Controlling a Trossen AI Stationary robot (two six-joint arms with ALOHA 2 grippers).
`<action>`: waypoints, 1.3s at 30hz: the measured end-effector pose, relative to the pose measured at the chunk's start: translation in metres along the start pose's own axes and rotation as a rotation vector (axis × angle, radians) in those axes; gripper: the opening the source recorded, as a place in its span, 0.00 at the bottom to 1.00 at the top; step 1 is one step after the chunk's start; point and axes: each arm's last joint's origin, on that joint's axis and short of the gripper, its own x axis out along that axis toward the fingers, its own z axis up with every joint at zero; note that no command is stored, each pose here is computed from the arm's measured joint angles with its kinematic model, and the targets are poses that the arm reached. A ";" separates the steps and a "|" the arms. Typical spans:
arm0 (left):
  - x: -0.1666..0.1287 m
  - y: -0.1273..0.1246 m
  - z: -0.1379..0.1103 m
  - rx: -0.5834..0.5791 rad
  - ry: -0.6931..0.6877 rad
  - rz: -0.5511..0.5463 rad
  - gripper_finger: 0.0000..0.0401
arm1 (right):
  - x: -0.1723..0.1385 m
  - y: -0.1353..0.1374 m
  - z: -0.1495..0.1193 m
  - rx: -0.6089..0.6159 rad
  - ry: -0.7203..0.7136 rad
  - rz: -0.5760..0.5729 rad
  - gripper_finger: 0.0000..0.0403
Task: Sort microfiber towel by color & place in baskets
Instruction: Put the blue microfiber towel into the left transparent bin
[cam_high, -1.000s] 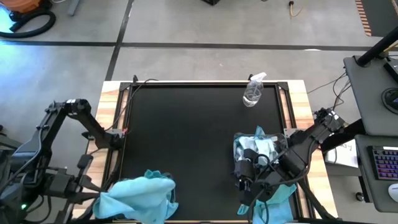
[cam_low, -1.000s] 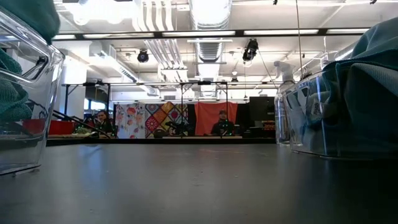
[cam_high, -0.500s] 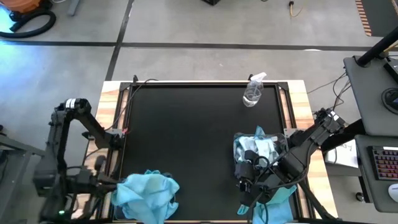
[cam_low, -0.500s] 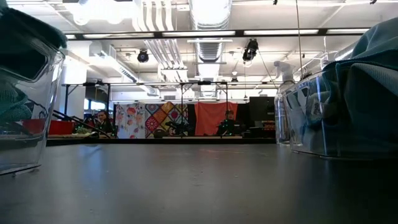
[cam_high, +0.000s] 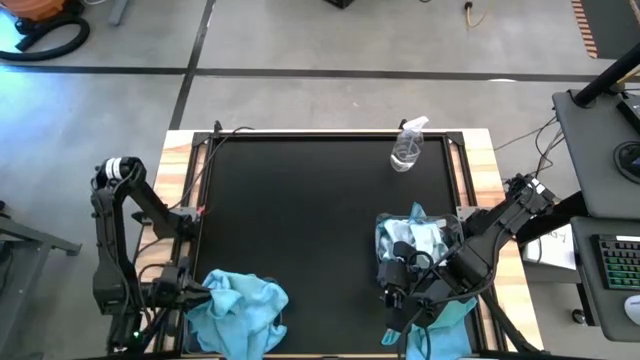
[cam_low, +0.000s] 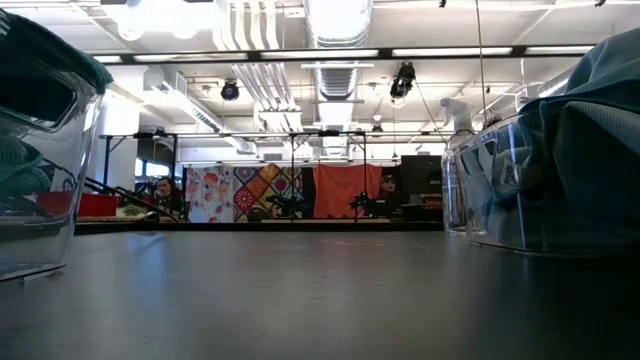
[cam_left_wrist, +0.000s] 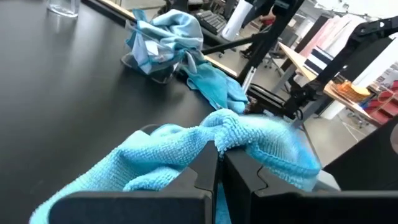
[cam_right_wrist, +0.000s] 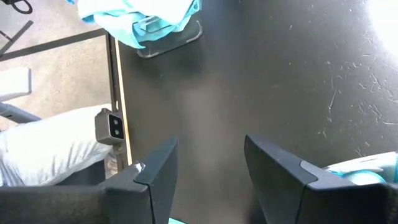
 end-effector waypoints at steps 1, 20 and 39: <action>0.000 0.000 0.000 -0.002 -0.003 0.000 0.00 | 0.000 0.000 0.000 0.001 0.000 -0.001 0.44; 0.013 -0.016 0.044 0.020 0.131 0.120 0.00 | 0.000 -0.001 0.000 -0.012 -0.006 -0.009 0.44; 0.011 -0.036 0.061 -0.019 0.173 0.102 0.00 | 0.000 -0.001 0.000 -0.012 -0.006 -0.009 0.44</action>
